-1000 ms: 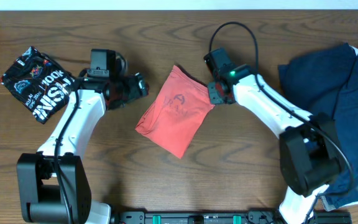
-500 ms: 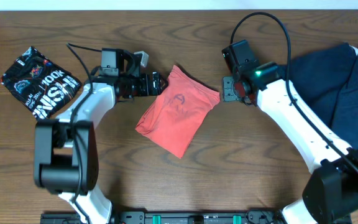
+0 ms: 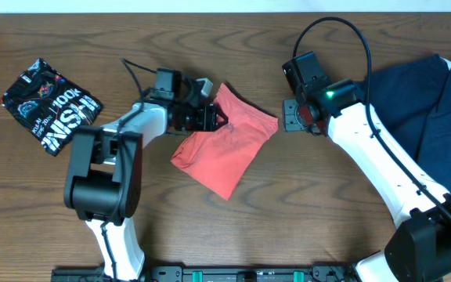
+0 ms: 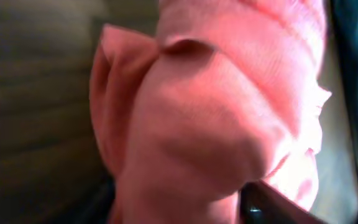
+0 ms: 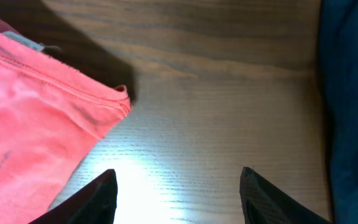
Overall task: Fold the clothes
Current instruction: 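Grasp the folded orange bundle with the left gripper and carry it left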
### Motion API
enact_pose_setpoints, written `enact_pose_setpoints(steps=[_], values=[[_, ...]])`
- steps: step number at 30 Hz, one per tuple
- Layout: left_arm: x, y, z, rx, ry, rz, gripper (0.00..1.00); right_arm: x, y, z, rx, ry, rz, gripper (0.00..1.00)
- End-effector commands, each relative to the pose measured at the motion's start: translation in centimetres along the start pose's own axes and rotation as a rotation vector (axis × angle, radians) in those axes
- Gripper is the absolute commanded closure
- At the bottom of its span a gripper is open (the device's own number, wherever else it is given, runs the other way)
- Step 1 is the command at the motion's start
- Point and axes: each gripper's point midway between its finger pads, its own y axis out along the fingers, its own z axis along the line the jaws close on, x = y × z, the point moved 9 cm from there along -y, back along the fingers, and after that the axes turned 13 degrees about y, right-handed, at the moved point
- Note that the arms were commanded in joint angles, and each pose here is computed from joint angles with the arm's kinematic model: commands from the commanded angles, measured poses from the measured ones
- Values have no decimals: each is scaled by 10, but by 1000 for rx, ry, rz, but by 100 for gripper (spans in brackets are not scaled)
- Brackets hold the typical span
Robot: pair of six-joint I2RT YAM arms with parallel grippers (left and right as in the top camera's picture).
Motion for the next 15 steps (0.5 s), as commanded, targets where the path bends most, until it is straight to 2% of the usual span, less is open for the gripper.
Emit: enact_pose_setpoints(steps=[1,4,10,15], values=[[-21,15,13,73,-37,80,67,3,-8,-6,0,29,-18,39],[-19,11,18,92,-38,66,94,3,-8,-6,-3,28,-15,40],[4,-27,27,134,-48,-44,94,5,-7,-11,-10,49,-14,41],[25,-99,42,231,-74,-218,94,10,-8,-23,-27,114,-16,41]])
